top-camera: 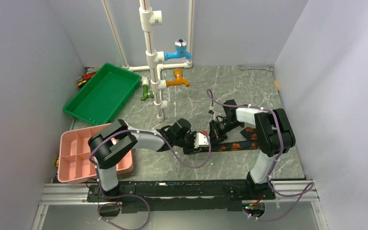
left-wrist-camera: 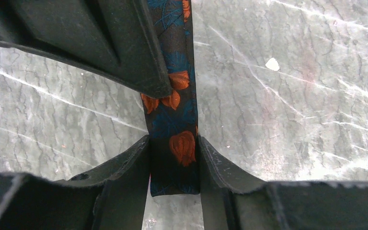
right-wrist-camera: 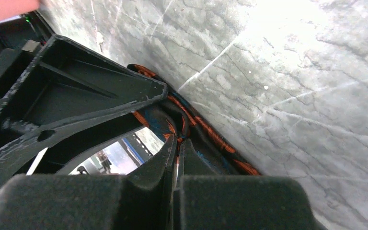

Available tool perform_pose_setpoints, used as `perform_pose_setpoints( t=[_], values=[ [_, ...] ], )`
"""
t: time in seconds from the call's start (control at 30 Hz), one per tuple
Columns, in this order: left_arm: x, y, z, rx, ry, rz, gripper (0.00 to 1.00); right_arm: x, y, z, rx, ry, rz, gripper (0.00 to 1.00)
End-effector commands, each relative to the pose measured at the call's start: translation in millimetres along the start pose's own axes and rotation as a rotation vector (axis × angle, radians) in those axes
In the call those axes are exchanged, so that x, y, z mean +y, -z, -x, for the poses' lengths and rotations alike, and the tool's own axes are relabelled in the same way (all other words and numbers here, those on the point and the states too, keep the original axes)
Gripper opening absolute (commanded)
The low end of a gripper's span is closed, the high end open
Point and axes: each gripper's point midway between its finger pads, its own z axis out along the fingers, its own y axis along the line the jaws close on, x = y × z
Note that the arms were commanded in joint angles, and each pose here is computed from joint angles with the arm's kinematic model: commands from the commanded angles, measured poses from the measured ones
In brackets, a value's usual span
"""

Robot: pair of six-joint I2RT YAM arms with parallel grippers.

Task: Roll the ties
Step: Roll the tie at the center of the board.

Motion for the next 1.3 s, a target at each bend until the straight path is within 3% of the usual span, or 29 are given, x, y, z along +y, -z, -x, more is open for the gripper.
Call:
perform_pose_setpoints(
  t=[0.0, 0.2, 0.5, 0.73, 0.8, 1.03, 1.27],
  values=[
    [-14.4, 11.3, -35.7, 0.119, 0.061, -0.021, 0.47, -6.3, -3.5, 8.0, 0.001, 0.055, -0.047, 0.00],
    [-7.9, 23.6, -27.1, 0.036, 0.083, 0.014, 0.71, -20.0, -5.8, 10.3, 0.024, 0.026, -0.111, 0.00],
    [-4.8, 27.6, -12.0, -0.078, 0.101, -0.014, 0.71, -20.8, -16.0, 6.7, 0.023, 0.004, -0.125, 0.00],
    [1.6, 11.7, -7.4, -0.084, 0.168, -0.018, 0.74, -17.3, -16.6, 10.3, -0.016, 0.014, -0.123, 0.00],
    [4.9, 8.3, -11.2, -0.061, 0.174, -0.008, 0.71, -15.2, -20.8, 10.7, -0.015, 0.016, -0.110, 0.00],
    [6.4, 32.6, -43.2, 0.060, 0.121, 0.041, 0.41, -7.0, -33.0, 18.2, -0.044, 0.024, -0.060, 0.00],
    [-5.0, 56.4, -60.2, 0.112, 0.112, 0.063, 0.37, 10.3, -40.4, 35.0, -0.069, 0.050, -0.013, 0.00]
  ],
)
